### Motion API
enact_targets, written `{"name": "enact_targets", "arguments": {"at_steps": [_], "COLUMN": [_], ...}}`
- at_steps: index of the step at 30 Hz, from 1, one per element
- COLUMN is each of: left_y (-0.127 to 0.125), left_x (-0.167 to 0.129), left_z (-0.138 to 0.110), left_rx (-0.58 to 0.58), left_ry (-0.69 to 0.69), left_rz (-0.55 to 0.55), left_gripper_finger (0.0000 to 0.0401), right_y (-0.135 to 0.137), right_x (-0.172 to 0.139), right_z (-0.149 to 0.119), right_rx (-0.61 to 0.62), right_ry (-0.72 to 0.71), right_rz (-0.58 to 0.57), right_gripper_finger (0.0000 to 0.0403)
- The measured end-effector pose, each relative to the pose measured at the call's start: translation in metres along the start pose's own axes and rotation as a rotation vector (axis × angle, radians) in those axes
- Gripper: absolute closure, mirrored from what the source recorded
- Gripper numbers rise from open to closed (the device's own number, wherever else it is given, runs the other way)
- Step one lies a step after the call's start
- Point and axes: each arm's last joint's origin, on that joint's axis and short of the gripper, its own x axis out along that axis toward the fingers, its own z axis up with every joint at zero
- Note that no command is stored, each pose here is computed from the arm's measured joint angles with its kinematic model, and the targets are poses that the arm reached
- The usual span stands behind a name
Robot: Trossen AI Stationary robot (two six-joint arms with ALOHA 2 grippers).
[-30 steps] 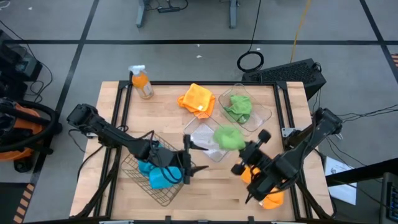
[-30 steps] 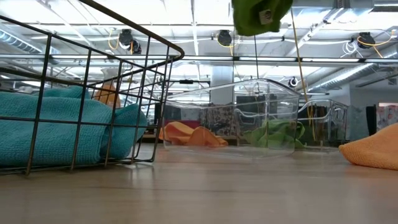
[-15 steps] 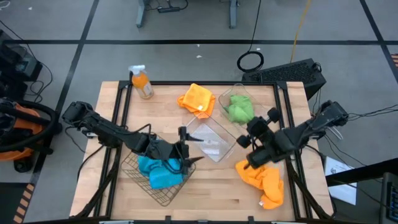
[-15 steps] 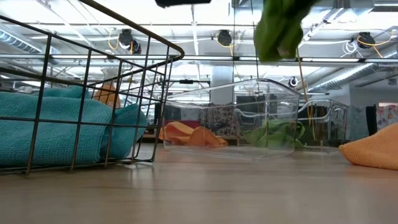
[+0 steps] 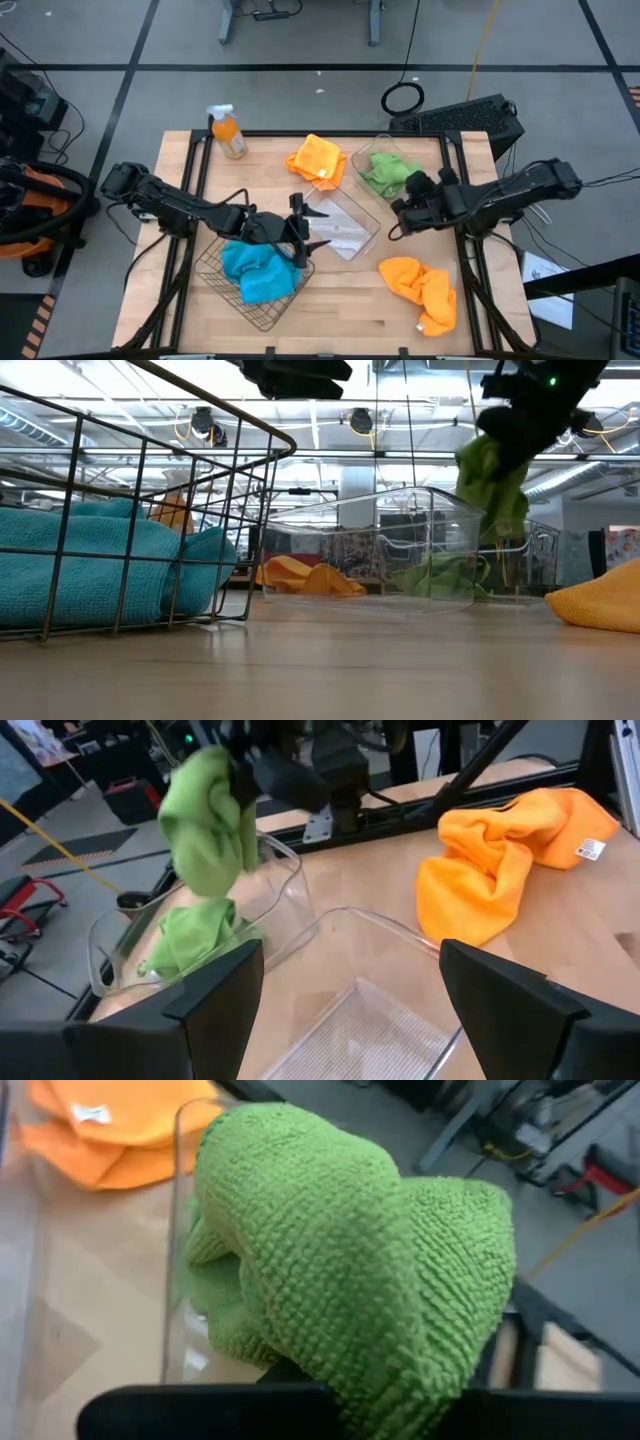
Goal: Sort microfiber towel by color & place in baskets
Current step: Put the green microfiber towel into the top transparent bin
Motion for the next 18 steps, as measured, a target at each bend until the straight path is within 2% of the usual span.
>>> {"name": "enact_targets", "arguments": {"at_steps": [8,18], "left_y": [0.001,0.000], "left_x": [0.000,0.000], "left_z": [0.000,0.000], "left_rx": [-0.001,0.007], "left_ry": [-0.001,-0.002], "left_rz": [-0.006,-0.027], "left_gripper_finger": [0.0093,0.0093], "right_y": [0.004,0.001], "right_x": [0.031,0.044], "right_z": [-0.010,-0.014], "right_rx": [0.029,0.079], "right_ry": [0.086,0.210], "right_rz": [0.020,0.038], "right_gripper_finger": [0.0389,0.0389]}}
